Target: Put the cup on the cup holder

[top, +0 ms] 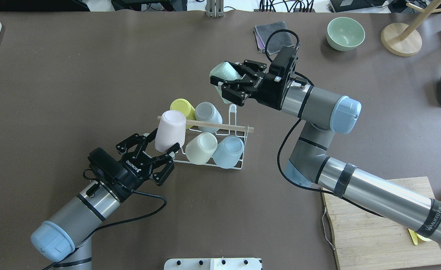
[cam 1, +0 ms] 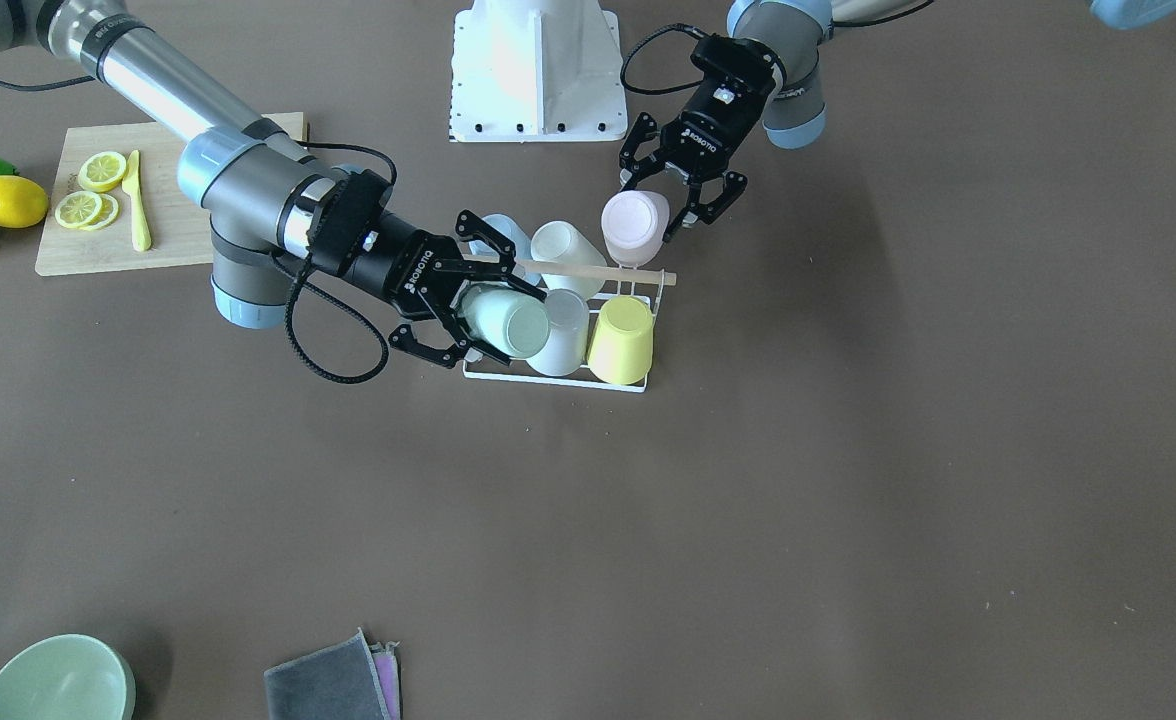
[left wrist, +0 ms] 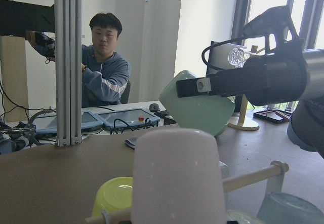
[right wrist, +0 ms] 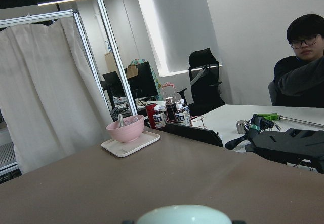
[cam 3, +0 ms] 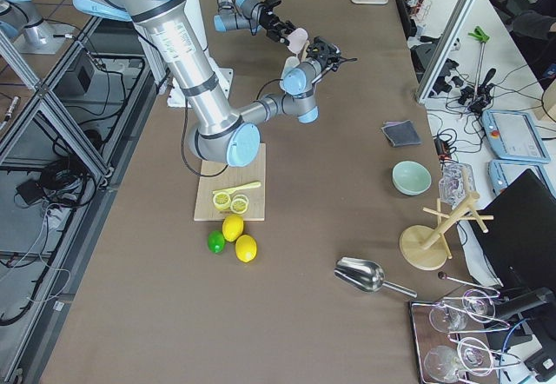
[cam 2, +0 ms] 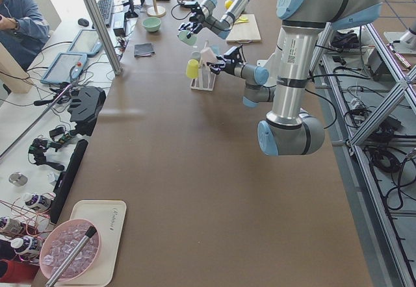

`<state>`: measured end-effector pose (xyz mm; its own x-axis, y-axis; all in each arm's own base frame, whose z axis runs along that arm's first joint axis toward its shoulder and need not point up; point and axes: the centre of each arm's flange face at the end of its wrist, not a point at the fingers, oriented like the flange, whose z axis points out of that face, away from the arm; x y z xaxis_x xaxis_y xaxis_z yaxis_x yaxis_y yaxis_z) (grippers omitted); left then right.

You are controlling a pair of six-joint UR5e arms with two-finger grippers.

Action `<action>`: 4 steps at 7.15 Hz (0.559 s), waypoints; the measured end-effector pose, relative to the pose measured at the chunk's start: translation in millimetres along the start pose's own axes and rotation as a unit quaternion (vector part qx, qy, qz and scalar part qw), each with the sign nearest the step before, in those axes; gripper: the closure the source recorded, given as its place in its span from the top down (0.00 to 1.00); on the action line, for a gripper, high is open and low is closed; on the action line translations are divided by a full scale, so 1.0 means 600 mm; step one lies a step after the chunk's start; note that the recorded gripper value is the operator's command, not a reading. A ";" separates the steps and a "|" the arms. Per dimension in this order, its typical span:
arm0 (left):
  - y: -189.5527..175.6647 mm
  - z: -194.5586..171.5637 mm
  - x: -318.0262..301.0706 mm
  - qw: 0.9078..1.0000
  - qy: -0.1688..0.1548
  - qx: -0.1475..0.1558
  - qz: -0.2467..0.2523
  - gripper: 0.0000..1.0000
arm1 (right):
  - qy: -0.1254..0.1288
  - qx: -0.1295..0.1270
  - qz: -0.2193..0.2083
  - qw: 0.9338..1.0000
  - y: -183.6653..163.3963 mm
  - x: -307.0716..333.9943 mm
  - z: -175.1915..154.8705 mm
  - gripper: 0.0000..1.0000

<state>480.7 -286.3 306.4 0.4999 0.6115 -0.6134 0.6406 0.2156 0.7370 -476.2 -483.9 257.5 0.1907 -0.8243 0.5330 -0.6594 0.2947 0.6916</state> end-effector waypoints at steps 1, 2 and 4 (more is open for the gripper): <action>0.009 0.002 -0.001 1.000 0.003 -0.006 -0.001 0.18 | 0.000 -0.001 0.000 1.000 0.011 -0.008 0.003 0.00; 0.016 0.004 -0.003 1.000 0.006 -0.011 0.000 0.99 | -0.002 -0.003 0.001 1.000 0.022 -0.013 0.004 0.00; 0.019 0.007 -0.004 1.000 0.010 -0.015 0.001 0.99 | -0.006 -0.004 0.004 1.000 0.044 -0.017 0.001 0.00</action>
<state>489.4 -288.4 315.1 0.4900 0.6266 -0.6060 0.6215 0.2362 0.7469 -496.3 -467.9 269.9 0.1766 -0.8275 0.5330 -0.6555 0.3051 0.6908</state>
